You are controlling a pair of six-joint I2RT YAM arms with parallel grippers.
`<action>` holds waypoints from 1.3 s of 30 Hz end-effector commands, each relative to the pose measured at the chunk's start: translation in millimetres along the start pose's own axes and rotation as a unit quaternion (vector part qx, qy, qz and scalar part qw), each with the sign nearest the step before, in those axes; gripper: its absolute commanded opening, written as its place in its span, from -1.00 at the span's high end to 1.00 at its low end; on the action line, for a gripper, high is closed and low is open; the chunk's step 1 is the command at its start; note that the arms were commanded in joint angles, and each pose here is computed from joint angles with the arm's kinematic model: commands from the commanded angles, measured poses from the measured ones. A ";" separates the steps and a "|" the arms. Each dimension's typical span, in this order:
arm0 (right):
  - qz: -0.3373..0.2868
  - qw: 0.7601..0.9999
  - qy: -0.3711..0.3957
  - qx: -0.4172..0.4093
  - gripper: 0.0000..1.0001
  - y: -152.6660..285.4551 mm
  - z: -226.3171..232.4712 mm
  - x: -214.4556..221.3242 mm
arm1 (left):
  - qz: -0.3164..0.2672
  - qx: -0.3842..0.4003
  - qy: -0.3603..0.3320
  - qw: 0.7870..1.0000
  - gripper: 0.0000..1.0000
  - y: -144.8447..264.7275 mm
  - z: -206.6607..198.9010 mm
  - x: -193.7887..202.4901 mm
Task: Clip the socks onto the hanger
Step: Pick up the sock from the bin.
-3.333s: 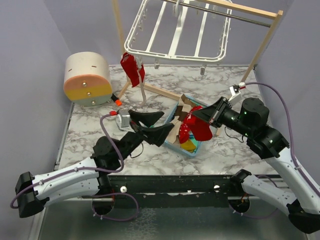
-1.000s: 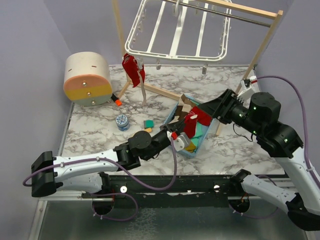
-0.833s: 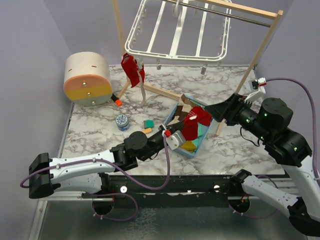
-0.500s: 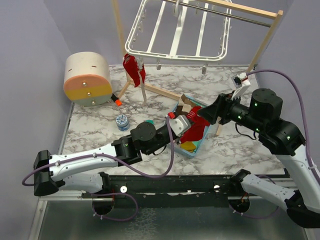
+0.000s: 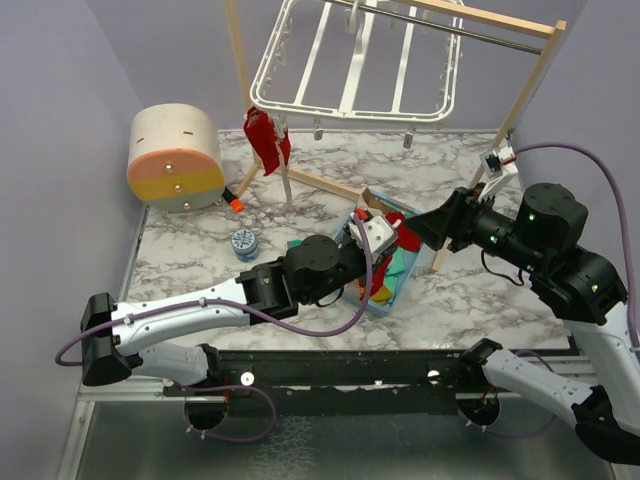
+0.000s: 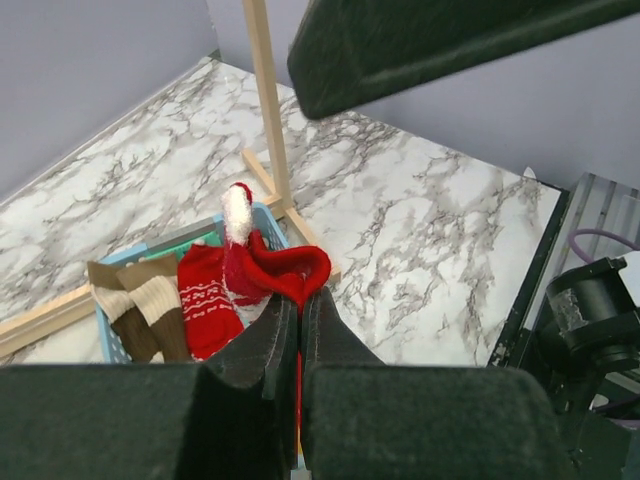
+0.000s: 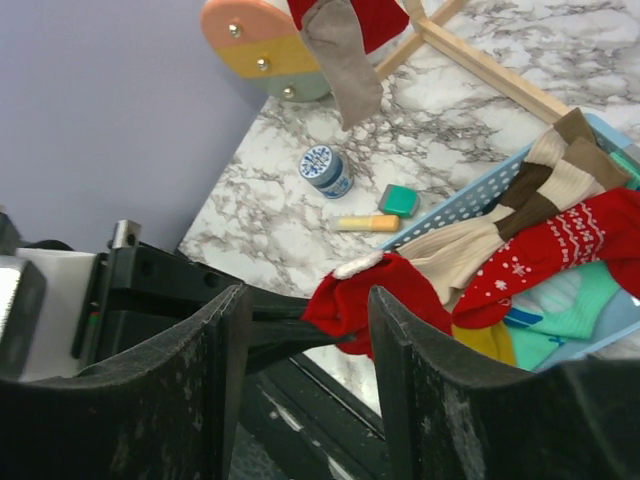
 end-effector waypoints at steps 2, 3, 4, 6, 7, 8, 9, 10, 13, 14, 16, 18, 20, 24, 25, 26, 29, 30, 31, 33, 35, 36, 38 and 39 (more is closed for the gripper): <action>0.060 0.998 -0.018 -0.013 0.07 -7.7 5.4 12.9 | -0.013 -0.033 0.008 0.999 1.00 8.2 11.7 -3.7; 0.070 0.997 -0.020 -0.014 0.13 -10.1 4.9 15.9 | -0.015 -0.033 0.007 0.999 1.00 8.2 11.9 -4.1; 0.079 0.997 -0.022 -0.016 0.17 -13.1 4.3 18.9 | -0.017 -0.034 0.007 0.999 1.00 8.5 12.2 -5.2; 0.095 0.995 -0.024 -0.019 0.19 -17.8 3.3 23.9 | -0.021 -0.033 0.007 0.999 1.00 8.9 12.2 -6.7; 0.104 0.994 -0.025 -0.020 0.20 -20.2 2.8 26.6 | -0.021 -0.033 0.007 0.999 1.00 8.9 12.2 -6.9; 0.111 0.993 -0.026 -0.020 0.20 -22.4 2.0 29.0 | -0.022 -0.034 0.008 0.999 1.00 9.1 12.5 -7.4; 0.117 0.993 -0.027 -0.017 0.20 -24.3 0.4 31.0 | -0.024 -0.034 0.008 0.999 1.00 9.7 12.7 -8.2; 0.122 0.992 -0.028 -0.013 0.20 -25.8 -1.4 32.9 | -0.027 -0.032 0.009 0.999 1.00 10.6 12.4 -9.5; 0.127 0.991 -0.030 -0.001 0.22 -29.2 -5.9 35.4 | -0.035 -0.030 0.011 0.999 1.00 12.5 12.5 -11.2; 0.127 0.991 -0.030 0.004 0.24 -30.3 -7.0 35.1 | -0.036 -0.030 0.012 0.999 1.00 12.9 12.7 -11.7; 0.123 0.992 -0.031 0.008 0.26 -31.0 -7.8 33.5 | -0.038 -0.030 0.012 0.999 1.00 13.8 12.8 -11.9; 0.123 0.992 -0.031 0.011 0.29 -31.0 -8.2 32.7 | -0.038 -0.033 0.000 0.999 1.00 14.8 14.8 -11.8; 0.125 0.992 -0.030 0.015 0.33 -31.4 -9.1 33.2 | -0.037 -0.033 -0.002 0.999 1.00 15.5 15.1 -10.6; 0.135 0.990 -0.030 0.015 0.42 -33.4 -10.2 36.4 | -0.040 -0.034 -0.004 0.999 1.00 17.7 16.2 -11.6; 0.137 0.990 -0.030 0.016 0.45 -34.4 -11.1 37.0 | -0.041 -0.033 -0.004 0.999 1.00 18.2 15.9 -11.8; 0.140 0.990 -0.029 0.017 0.46 -35.2 -11.6 37.9 | -0.043 -0.034 -0.004 0.999 1.00 18.8 16.4 -12.5; 0.148 0.988 -0.032 0.012 0.53 -37.6 -11.0 40.5 | -0.046 -0.030 -0.003 0.998 1.00 19.6 15.5 -13.2; 0.151 0.988 -0.033 0.008 0.57 -38.7 -10.3 41.4 | -0.046 -0.028 -0.004 0.999 1.00 19.4 14.8 -12.6; 0.152 0.988 -0.034 0.006 0.62 -39.2 -9.8 41.6 | -0.047 -0.025 -0.003 0.999 1.00 19.6 14.0 -12.9; 0.148 0.988 -0.035 -0.003 0.79 -39.5 -7.6 40.9 | -0.047 -0.022 -0.005 0.999 1.00 19.1 13.3 -11.6; 0.143 0.989 -0.038 -0.006 0.97 -39.2 -6.2 39.4 | -0.047 -0.023 -0.008 0.999 1.00 18.8 13.3 -10.1; 0.139 0.990 -0.038 -0.006 0.98 -38.6 -5.7 38.2 | -0.047 -0.023 -0.009 0.999 1.00 19.0 13.5 -9.3; 0.126 0.991 -0.041 0.002 0.98 -36.4 -6.0 33.9 | -0.047 -0.023 -0.013 0.999 0.89 19.6 13.6 -7.0; 0.117 0.992 -0.042 0.008 0.98 -34.8 -6.6 31.2 | -0.045 -0.023 -0.015 0.999 0.63 20.1 13.7 -4.5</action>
Point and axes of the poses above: each gripper's point midway between its finger pads, its own y axis back along the fingers, its own z axis along the line the jaws close on, x = y × z, the point moved 4 cm from there along y, back along the fingers, and after that the axes turned 6 degrees about -y, right-handed, at the moved point
